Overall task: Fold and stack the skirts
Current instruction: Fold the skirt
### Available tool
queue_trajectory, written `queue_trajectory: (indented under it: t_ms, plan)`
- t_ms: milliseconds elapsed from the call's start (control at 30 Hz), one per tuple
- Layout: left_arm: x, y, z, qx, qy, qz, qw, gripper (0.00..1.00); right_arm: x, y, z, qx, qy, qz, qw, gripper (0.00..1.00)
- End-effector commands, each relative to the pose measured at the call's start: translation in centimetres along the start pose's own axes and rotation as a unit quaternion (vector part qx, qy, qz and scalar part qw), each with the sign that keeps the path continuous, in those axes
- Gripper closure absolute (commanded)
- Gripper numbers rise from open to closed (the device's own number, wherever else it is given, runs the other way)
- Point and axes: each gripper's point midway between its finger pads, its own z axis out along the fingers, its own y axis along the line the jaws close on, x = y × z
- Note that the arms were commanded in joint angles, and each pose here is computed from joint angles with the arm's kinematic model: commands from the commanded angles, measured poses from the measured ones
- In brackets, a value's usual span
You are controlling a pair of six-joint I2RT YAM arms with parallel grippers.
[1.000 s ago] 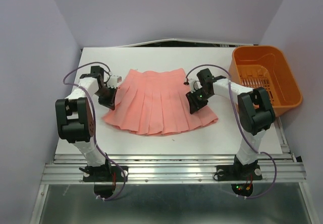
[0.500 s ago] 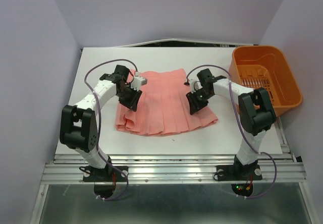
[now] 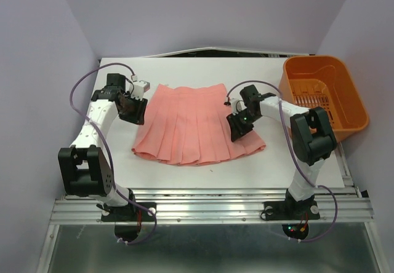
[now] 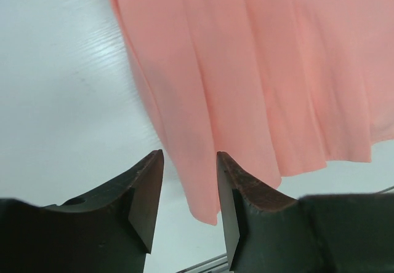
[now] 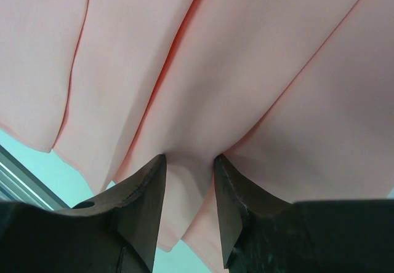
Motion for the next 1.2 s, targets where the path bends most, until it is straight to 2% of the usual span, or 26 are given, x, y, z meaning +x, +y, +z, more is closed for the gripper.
queue_trajectory:
  t_ms: [0,133,267,333,367,500,567,667,800,900,933,1067,1100,1167]
  plan:
    - [0.2,1.4,-0.8,-0.024,0.001,0.002,1.0,0.5,1.2,2.0,0.0,-0.024,0.01,-0.002,1.0,0.58]
    - [0.8,2.0,0.1,-0.036,0.012,-0.005,0.999,0.51,2.6,2.9,0.3,-0.039,0.022,0.007,0.999,0.58]
    - [0.9,1.6,0.8,-0.017,0.017,-0.01,1.0,0.52,3.8,5.4,0.8,-0.091,0.028,0.029,0.995,0.59]
    - [2.2,1.4,1.7,-0.007,0.044,-0.017,0.999,0.57,4.5,6.8,1.3,-0.108,0.041,0.027,0.993,0.59]
    - [3.0,1.3,2.5,0.001,0.062,-0.022,0.998,0.63,4.9,7.3,1.6,-0.115,0.046,0.028,0.992,0.59]
    - [6.0,0.3,4.8,0.036,0.111,-0.04,0.992,0.79,5.2,8.8,1.6,-0.13,0.046,0.02,0.99,0.59]
    - [7.1,0.4,6.0,0.04,0.132,-0.048,0.989,0.83,4.5,9.8,0.9,-0.15,0.034,0.023,0.988,0.58]
    - [7.6,1.1,7.5,0.031,0.145,-0.057,0.987,0.84,2.4,11.4,-0.9,-0.177,0.002,0.007,0.984,0.55]
    - [6.4,2.7,9.1,0.007,0.143,-0.064,0.988,0.84,-1.1,11.5,-3.3,-0.17,-0.042,-0.015,0.984,0.52]
    - [3.8,3.9,10.3,-0.012,0.13,-0.047,0.99,0.82,-4.8,9.2,-5.1,-0.145,-0.089,-0.026,0.985,0.5]
    - [1.8,3.9,10.5,-0.017,0.118,-0.031,0.992,0.82,-5.7,8.5,-5.3,-0.132,-0.1,-0.036,0.986,0.5]
    - [-1.7,4.1,12.7,-0.029,0.111,0.01,0.993,0.79,-9.2,5.3,-5.1,-0.062,-0.13,-0.063,0.988,0.5]
    - [-4.2,4.0,12.8,-0.04,0.09,0.028,0.995,0.78,-9.7,4.3,-4.3,-0.046,-0.132,-0.067,0.988,0.5]
    - [-5.8,4.1,13.8,-0.044,0.085,0.035,0.995,0.72,-9.9,3.2,-3.4,-0.03,-0.128,-0.068,0.989,0.51]
